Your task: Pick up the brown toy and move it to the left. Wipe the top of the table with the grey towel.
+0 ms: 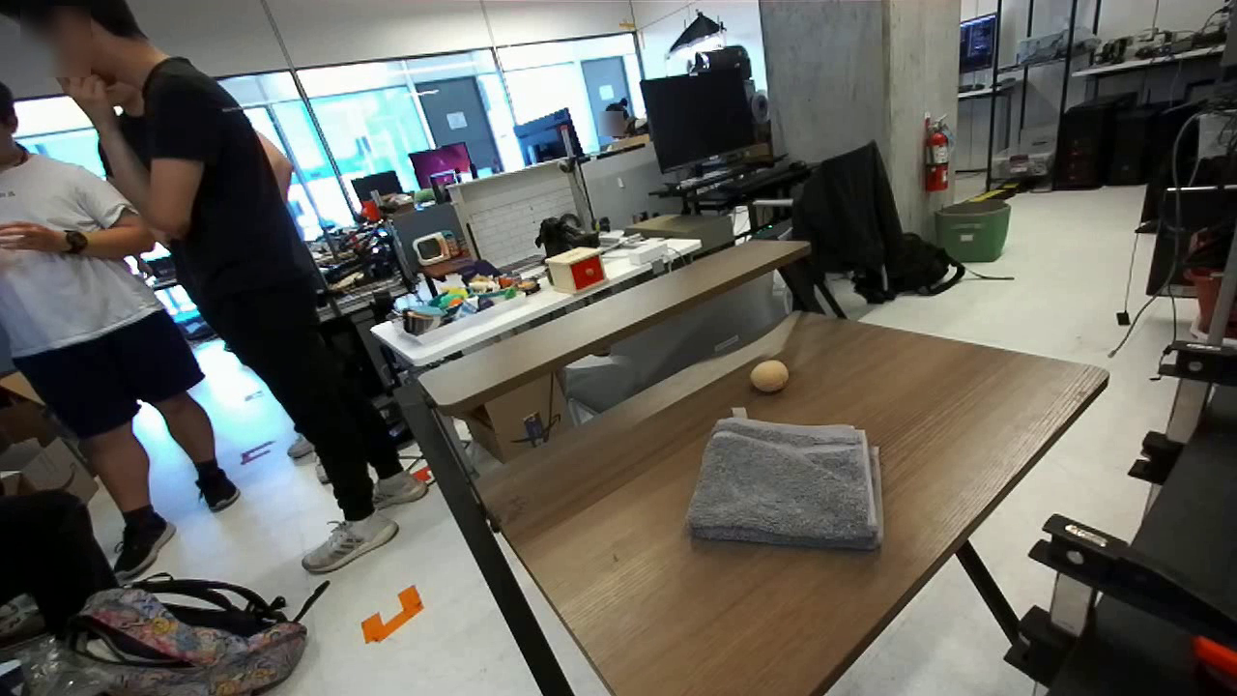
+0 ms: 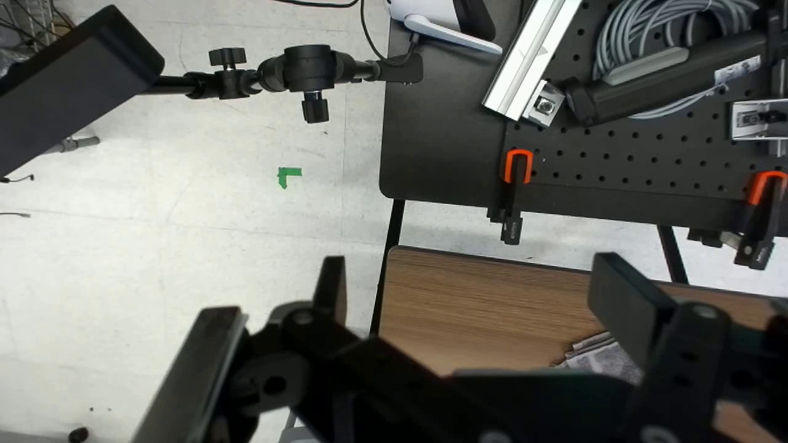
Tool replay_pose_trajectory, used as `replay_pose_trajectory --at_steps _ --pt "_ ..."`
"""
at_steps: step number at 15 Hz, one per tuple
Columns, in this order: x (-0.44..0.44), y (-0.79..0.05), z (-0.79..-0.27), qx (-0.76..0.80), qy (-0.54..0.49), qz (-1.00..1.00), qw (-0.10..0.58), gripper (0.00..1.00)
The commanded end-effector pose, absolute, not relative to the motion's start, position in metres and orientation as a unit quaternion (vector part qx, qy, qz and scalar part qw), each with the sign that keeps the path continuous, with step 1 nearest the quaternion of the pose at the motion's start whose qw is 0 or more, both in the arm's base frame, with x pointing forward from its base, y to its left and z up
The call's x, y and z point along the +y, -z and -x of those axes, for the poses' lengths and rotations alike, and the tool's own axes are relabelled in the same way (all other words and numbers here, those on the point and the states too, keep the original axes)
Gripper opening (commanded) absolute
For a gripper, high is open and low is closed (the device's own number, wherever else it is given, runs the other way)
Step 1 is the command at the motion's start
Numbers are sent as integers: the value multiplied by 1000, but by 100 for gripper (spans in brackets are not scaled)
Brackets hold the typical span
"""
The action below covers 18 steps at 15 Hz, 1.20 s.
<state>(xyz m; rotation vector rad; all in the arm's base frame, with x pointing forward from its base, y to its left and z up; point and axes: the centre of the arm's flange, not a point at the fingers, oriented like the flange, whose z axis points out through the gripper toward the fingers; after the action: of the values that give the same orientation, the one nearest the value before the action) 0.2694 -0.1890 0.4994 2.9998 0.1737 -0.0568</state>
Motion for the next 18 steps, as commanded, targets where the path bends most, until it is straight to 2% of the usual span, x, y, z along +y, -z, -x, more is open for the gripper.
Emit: replay_pose_trajectory --at_steps 1,7,12,13,15,18 --pt "-189 -499 -269 58 19 -996 68 100" --pt "-192 -483 -286 44 9 -997 61 100" --pt "-216 -378 -341 -22 2 -997 68 100" --pt "-200 -417 -311 2 -3 -998 64 100" --pt "-205 -383 -323 -11 8 -998 63 100" --pt "-208 -375 -329 -15 17 -998 63 100"
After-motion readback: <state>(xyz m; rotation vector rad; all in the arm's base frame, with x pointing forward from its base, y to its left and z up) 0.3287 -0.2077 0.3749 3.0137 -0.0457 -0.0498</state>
